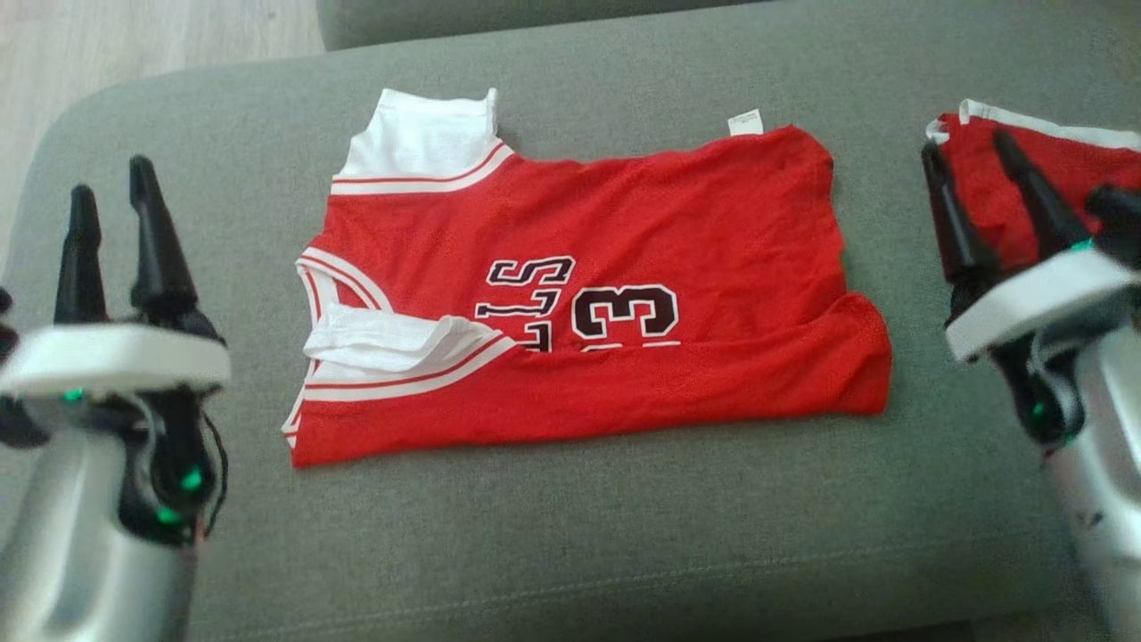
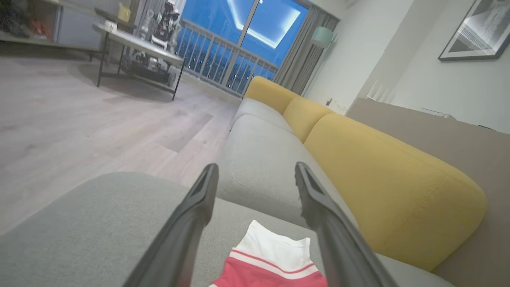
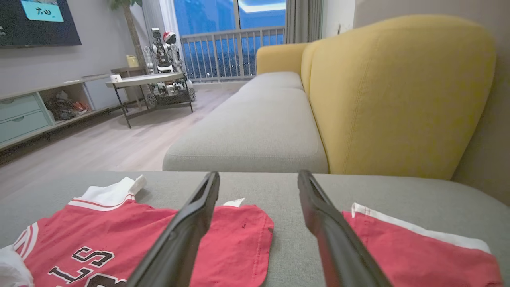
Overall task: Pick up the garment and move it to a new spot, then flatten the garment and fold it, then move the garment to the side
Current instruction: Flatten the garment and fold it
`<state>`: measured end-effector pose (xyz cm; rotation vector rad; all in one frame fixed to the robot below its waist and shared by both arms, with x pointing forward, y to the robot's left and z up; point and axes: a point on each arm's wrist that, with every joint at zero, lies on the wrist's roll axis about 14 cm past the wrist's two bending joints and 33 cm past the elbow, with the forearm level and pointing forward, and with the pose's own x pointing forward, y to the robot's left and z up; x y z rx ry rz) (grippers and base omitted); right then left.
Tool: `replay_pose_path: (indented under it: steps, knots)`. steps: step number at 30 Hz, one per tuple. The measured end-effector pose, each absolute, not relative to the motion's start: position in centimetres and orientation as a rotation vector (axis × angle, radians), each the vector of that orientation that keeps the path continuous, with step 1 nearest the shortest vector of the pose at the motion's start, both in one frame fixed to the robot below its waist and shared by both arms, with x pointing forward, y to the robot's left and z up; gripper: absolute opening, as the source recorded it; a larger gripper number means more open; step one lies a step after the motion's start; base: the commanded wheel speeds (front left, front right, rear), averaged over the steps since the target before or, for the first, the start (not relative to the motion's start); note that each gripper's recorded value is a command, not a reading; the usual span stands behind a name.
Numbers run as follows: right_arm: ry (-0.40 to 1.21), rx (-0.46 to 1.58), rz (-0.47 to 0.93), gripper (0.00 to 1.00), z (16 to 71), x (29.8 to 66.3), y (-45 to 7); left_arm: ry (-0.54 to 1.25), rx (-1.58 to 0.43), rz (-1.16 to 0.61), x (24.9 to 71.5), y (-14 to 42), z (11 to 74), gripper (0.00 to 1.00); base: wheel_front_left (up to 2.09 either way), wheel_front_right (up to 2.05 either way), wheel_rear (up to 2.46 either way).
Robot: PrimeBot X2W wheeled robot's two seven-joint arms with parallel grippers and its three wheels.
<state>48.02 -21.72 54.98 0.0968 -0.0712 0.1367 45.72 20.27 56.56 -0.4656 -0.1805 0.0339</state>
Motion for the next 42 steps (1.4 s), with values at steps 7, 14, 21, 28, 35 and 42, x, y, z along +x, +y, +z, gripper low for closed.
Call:
replay_pose_path:
  steps: [7,14,21,28,35,42]
  knots:
    - [-0.173,0.085,0.063,1.00,54.9,43.7,-20.8,-0.210,-0.379,0.018,41.7,18.6,55.8,1.00,0.00,0.00,0.00]
    - [-0.091,0.080,0.024,1.00,51.3,39.7,-19.7,0.001,-0.349,0.025,38.7,16.8,48.4,1.00,0.00,0.00,0.00]
    - [-0.086,0.076,0.023,1.00,51.6,39.8,-19.6,0.219,-0.304,0.012,37.9,15.8,41.7,1.00,0.00,0.00,0.00]
    - [-0.083,0.075,0.007,1.00,51.5,39.5,-20.1,0.400,-0.259,0.029,37.9,15.5,37.4,1.00,0.00,0.00,0.00]
    - [-0.076,0.082,-0.009,1.00,51.3,39.2,-20.6,0.478,-0.228,0.072,38.4,16.0,35.7,1.00,0.00,0.00,0.00]
    - [-0.059,0.090,-0.013,1.00,50.8,39.2,-20.7,0.489,-0.226,0.030,38.9,15.6,35.5,0.00,0.00,0.00,0.00]
